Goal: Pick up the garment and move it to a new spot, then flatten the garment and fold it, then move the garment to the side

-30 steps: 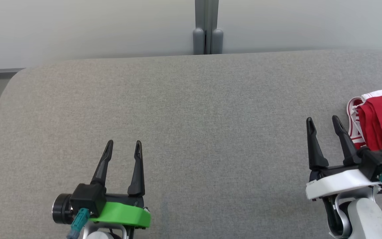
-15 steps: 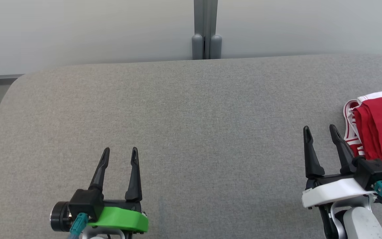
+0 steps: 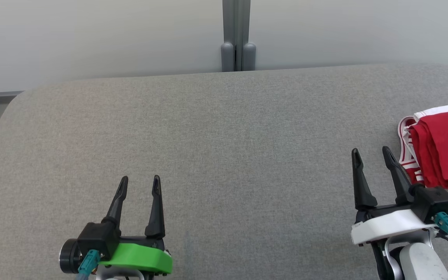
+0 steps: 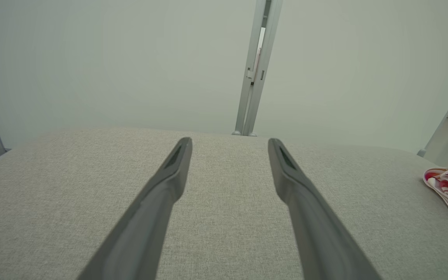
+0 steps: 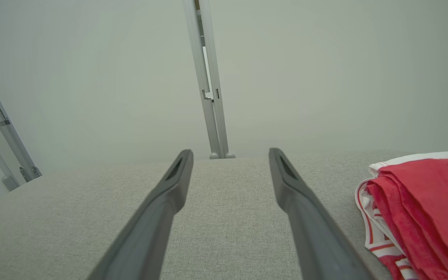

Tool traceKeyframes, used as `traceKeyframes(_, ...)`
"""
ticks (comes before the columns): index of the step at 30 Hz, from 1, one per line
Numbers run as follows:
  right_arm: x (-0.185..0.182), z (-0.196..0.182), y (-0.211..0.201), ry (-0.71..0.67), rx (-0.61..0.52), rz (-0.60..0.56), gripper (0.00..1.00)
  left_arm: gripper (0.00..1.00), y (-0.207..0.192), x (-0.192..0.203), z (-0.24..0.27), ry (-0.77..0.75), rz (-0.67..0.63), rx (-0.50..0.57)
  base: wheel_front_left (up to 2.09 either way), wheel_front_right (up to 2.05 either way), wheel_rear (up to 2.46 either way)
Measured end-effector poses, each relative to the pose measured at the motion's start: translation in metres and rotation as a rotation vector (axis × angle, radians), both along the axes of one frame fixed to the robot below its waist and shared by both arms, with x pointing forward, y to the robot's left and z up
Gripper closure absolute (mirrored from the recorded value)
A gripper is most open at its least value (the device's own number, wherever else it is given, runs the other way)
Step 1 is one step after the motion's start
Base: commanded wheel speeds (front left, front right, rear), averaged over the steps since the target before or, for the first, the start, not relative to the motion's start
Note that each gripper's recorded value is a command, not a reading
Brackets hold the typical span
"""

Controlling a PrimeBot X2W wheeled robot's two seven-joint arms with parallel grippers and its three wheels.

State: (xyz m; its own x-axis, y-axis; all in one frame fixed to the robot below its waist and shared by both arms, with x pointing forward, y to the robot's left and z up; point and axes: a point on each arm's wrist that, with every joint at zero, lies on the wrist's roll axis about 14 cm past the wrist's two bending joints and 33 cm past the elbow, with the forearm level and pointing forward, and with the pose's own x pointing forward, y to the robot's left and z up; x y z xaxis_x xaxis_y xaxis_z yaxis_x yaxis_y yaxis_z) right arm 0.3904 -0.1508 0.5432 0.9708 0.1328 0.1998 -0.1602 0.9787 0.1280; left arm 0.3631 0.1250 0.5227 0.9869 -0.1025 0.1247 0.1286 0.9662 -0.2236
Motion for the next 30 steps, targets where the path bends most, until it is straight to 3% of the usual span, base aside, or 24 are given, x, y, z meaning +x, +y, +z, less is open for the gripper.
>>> traceKeyframes(30, -0.003, 0.002, -0.003, -0.005, 0.012, -0.008, 0.00, 0.00, 0.010, -0.001, 0.008, -0.015, 0.022, -0.097, 0.00, 0.00, 0.00)
